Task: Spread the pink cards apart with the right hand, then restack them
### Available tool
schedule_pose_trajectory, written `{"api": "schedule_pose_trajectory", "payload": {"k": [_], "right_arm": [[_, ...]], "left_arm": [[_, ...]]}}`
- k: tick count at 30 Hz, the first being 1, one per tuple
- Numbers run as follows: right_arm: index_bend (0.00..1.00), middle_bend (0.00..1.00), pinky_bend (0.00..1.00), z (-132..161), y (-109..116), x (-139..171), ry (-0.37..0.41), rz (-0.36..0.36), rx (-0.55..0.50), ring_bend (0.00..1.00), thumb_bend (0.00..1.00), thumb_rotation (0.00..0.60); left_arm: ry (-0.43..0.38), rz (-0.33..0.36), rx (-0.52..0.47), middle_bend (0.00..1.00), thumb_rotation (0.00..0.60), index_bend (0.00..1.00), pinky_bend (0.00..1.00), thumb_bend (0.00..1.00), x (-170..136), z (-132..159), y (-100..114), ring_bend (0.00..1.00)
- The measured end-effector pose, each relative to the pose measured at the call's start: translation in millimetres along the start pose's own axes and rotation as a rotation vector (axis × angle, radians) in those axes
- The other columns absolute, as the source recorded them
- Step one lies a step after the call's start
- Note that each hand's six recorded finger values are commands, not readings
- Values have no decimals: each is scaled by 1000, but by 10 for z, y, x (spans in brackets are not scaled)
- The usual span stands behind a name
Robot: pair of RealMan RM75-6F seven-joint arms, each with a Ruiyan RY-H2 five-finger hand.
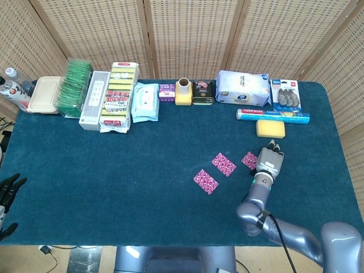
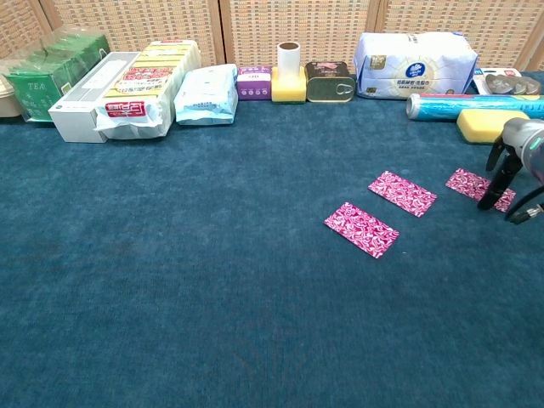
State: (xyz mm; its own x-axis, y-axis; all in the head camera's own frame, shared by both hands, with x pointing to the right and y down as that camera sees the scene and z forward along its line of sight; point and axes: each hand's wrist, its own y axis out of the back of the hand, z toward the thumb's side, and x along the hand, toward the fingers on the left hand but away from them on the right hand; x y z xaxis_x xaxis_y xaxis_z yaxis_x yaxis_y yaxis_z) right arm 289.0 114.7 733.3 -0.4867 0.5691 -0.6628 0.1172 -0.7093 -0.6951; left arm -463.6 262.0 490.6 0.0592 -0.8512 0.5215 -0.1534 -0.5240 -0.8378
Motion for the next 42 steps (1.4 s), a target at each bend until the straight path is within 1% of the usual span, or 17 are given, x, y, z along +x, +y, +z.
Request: {"api": "schedule_pose_trajectory", "payload": {"k": [14,16,24,28,37,42], "right_arm": [[335,0,150,-24,-24,-55,-26,23,1,0,150,600],[349,0,150,-26,-33,-58,-28,30,1,0,161,600],[407,0,149,5,-42,-58,-23,39,-24,0,264,600],[420,0,149,11,-45,-54,-18,44,-26,0,291,600],[422,0,150,65,-13,16,17,31,-32,0,300,600],[422,0,150,201,31,176,65,26,-45,0,302,600]], "left_arm": [[0,-3,-1,0,600,0,83,131,6,-2,-3,0],[1,-3,-1,0,600,0,83,131,6,-1,-5,0],[-1,-7,-1,0,600,0,82,131,6,7,-12,0],[-1,-5,-2,0,600,0,83,131,4,5,-7,0],[-3,-4,-2,0,600,0,83,131,-4,8,-5,0],[-9,-3,-5,0,600,0,83,131,-12,13,3,0]]}}
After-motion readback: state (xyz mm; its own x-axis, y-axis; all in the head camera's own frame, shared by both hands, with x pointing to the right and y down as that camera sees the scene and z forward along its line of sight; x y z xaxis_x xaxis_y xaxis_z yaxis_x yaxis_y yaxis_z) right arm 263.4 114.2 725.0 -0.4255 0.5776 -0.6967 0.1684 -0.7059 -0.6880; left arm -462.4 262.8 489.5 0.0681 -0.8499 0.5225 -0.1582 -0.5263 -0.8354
